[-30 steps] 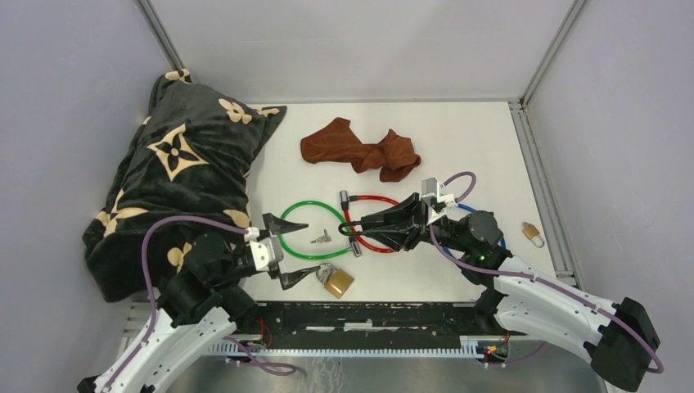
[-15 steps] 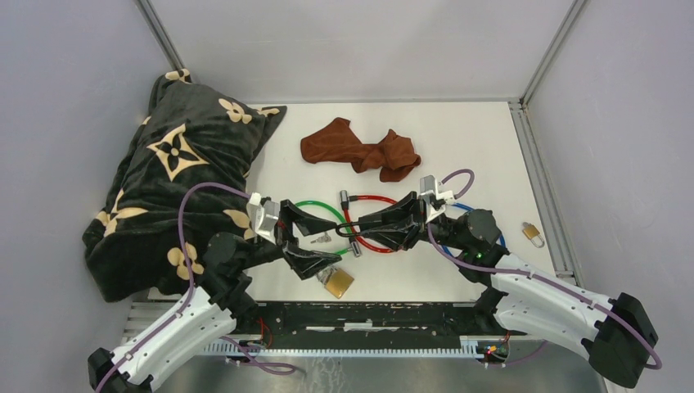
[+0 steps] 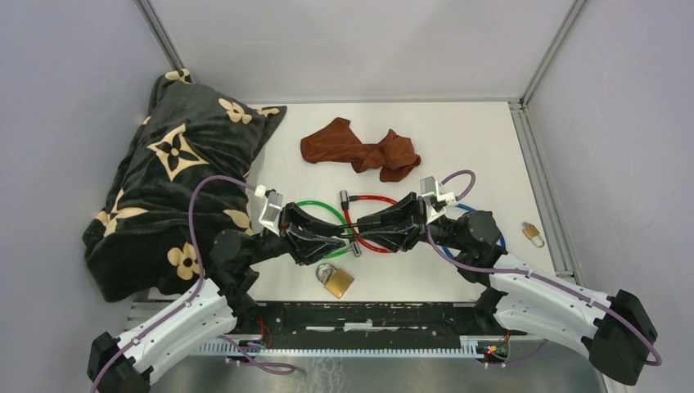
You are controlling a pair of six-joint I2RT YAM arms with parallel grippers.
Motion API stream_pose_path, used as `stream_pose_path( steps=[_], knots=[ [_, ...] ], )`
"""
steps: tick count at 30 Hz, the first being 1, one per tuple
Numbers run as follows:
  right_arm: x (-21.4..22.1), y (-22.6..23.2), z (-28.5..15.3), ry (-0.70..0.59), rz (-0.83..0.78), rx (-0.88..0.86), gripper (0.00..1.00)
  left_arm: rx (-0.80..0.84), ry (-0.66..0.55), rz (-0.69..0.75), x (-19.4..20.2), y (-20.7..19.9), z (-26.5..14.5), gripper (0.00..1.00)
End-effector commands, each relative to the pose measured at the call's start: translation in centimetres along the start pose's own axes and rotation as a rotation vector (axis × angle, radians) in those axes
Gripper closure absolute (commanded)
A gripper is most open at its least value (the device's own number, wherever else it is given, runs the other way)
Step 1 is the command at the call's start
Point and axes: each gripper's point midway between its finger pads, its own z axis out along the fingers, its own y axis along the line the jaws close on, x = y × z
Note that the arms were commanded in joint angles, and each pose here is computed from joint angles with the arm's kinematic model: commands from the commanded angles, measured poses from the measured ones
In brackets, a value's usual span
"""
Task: Lock with the key
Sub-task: Lock the lock.
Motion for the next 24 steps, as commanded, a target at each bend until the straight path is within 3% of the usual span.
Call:
stream_pose_path(
  steps=[1,3,7,13,19,24],
  knots=[
    [-5.8,2.0,1.1,-0.164,-0.095,-0.079,1.00,0.031,-0.041,0.002,-1.6,-0.9,0.7,0.57],
    [-5.5,1.9,1.1,-0.158,-0.089,-0.078,1.00,0.020,-0.059,0.006,-2.1,-0.8,0.8,0.77],
    [-4.4,1.6,0.9,-0.129,-0.077,-0.069,1.00,0.035,-0.098,0.065,-3.4,-1.3,0.8,0.98],
    [-1.3,1.1,1.0,-0.048,-0.036,-0.071,1.00,0.037,-0.099,0.156,-3.5,-1.2,0.8,0.98],
    [0.0,1.8,2.1,-0.013,-0.019,-0.114,1.00,-0.069,-0.144,0.320,-4.9,1.2,1.3,0.98],
    [0.6,1.9,2.2,0.009,-0.020,-0.131,1.00,-0.062,-0.128,0.291,-4.8,1.1,1.5,0.98]
  ],
)
